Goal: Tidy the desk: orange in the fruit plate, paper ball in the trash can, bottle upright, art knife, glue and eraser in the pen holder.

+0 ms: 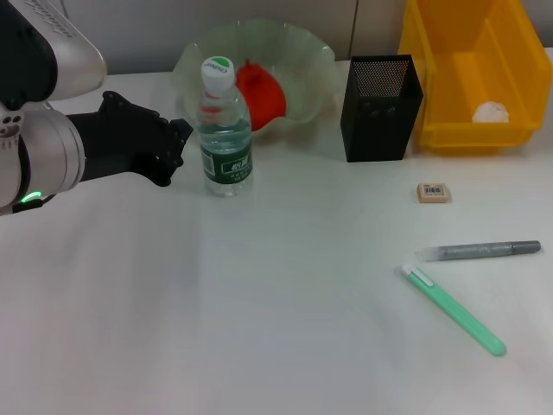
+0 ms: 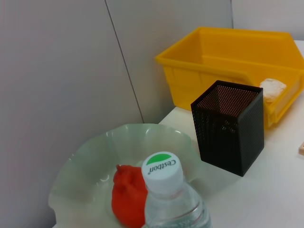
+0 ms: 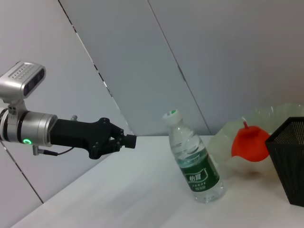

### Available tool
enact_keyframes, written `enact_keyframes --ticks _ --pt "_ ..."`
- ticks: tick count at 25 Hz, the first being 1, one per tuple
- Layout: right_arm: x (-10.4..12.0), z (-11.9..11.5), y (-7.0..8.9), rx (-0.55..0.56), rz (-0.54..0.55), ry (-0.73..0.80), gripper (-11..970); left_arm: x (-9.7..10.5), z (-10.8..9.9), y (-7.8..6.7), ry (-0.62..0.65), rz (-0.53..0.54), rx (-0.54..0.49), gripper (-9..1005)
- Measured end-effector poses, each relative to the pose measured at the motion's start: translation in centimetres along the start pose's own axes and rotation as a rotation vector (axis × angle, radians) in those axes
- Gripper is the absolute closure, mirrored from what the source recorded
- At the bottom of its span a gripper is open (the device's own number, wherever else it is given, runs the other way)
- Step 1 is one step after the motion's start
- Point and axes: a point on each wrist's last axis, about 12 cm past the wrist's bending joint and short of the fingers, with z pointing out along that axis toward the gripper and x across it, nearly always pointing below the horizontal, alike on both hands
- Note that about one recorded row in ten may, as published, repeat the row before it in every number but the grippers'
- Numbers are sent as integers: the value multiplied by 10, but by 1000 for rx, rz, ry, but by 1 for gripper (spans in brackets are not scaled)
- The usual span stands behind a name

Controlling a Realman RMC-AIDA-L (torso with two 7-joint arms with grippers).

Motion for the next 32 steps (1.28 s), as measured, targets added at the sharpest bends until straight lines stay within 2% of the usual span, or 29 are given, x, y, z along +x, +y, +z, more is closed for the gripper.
enact_keyframes --ticks 14,25,32 --pt "-1 9 -1 -14 4 -8 376 3 -1 -1 3 -8 -2 997" --pt "-1 21 -3 -14 56 -18 377 9 -1 -4 22 17 12 998" --pt "-1 24 -3 -23 68 -22 377 10 -2 -1 20 12 -1 998"
